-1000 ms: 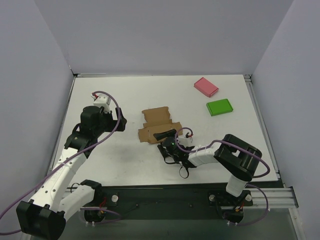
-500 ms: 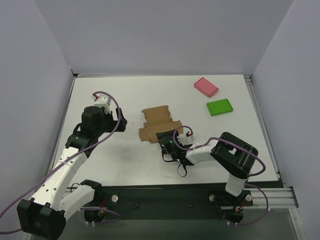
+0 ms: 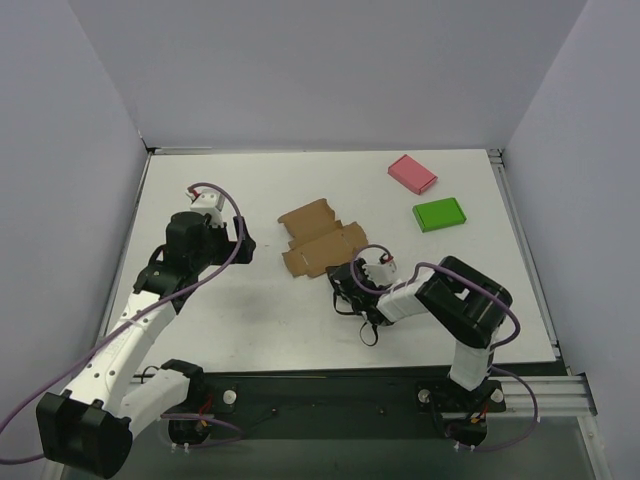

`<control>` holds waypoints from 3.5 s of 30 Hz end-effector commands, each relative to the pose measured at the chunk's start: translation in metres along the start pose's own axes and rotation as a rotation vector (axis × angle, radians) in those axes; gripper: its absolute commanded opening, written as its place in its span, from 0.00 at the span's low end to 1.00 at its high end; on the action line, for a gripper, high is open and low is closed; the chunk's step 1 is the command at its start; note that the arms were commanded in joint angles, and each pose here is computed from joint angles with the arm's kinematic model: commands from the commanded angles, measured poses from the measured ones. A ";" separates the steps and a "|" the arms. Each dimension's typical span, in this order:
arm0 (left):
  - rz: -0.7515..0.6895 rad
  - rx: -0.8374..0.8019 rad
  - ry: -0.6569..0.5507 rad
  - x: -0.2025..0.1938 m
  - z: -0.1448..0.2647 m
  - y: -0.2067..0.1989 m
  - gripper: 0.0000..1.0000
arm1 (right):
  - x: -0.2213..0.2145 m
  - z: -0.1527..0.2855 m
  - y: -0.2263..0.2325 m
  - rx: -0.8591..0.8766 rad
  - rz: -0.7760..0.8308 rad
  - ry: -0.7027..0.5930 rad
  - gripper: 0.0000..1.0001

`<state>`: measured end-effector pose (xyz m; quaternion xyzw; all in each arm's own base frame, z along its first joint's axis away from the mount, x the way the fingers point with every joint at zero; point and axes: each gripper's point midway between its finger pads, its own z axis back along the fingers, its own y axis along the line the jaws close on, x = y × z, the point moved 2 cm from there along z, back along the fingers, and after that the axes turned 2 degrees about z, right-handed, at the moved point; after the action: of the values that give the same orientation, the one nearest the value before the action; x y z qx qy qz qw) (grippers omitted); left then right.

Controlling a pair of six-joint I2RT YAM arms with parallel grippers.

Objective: Fold the paper box

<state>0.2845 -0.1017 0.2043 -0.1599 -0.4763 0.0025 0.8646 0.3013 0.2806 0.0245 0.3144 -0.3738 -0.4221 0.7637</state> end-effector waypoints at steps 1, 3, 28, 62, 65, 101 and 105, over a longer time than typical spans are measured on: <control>-0.008 -0.040 -0.048 0.014 0.000 -0.007 0.97 | 0.015 -0.003 -0.022 -0.042 0.156 -0.028 0.00; -0.023 -0.062 -0.048 0.015 0.001 -0.010 0.97 | 0.021 -0.003 -0.020 -0.030 0.178 -0.038 0.00; -0.255 -0.577 -0.238 0.042 0.038 -0.094 0.91 | 0.077 0.123 0.063 0.192 1.036 0.331 0.00; -0.464 -1.100 0.050 0.029 0.017 -0.165 0.91 | 0.068 0.225 0.093 0.439 1.298 0.765 0.00; -0.460 -1.118 0.100 0.018 0.015 -0.168 0.88 | 0.068 0.225 0.093 0.445 1.304 0.768 0.00; -0.544 -0.612 -0.337 -0.022 0.010 -0.163 0.00 | 0.121 0.197 0.119 0.290 0.484 0.260 0.64; -0.609 -0.615 -0.390 -0.031 0.020 -0.161 0.00 | 0.109 0.194 0.133 0.449 0.473 0.222 0.66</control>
<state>0.2107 -0.2639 0.2036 -0.3138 -0.5441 -0.3937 0.6712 0.2164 0.1877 0.2381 0.3386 -0.3936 -0.0583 0.8527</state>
